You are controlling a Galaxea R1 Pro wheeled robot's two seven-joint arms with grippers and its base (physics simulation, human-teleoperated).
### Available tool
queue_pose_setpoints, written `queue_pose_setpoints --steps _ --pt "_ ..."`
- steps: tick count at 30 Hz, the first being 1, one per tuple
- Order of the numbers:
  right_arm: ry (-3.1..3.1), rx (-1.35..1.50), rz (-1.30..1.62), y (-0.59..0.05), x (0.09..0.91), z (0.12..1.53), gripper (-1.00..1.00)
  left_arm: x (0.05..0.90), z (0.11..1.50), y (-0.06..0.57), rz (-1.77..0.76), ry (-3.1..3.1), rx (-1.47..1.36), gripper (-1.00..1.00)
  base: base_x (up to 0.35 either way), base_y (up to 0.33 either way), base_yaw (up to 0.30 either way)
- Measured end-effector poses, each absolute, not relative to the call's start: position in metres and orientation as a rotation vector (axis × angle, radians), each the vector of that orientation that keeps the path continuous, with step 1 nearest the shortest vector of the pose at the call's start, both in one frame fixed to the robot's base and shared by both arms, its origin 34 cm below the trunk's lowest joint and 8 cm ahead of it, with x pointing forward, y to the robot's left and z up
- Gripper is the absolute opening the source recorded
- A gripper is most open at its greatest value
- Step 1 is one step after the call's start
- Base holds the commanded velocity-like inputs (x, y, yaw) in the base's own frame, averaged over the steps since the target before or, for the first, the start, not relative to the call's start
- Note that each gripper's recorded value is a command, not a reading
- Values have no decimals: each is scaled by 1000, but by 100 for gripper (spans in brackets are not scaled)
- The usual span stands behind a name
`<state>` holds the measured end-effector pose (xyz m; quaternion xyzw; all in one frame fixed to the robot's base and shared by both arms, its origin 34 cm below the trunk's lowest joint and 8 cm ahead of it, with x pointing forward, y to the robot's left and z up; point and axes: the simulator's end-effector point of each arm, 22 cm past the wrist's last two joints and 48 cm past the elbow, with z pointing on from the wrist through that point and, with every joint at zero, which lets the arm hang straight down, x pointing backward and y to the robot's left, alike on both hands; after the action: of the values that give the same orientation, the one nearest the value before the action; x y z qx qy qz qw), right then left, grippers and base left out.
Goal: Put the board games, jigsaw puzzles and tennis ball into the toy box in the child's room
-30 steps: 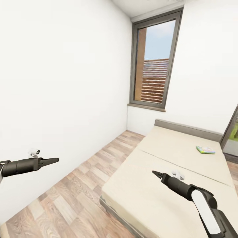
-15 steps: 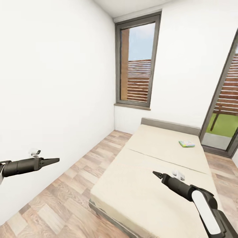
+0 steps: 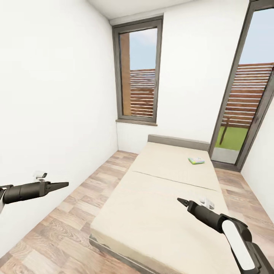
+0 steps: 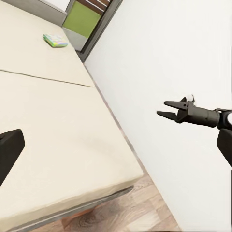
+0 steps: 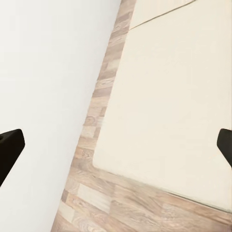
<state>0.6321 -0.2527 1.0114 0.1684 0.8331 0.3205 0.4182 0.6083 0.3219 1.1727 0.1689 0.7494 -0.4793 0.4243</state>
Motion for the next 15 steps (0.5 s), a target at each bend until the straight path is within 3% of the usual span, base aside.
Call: queue_pose_setpoints --steps 15 --pt "2092 424 802 -253 632 1011 100 608 1173 321 -1200 1874 423 100 0 -13 -280"
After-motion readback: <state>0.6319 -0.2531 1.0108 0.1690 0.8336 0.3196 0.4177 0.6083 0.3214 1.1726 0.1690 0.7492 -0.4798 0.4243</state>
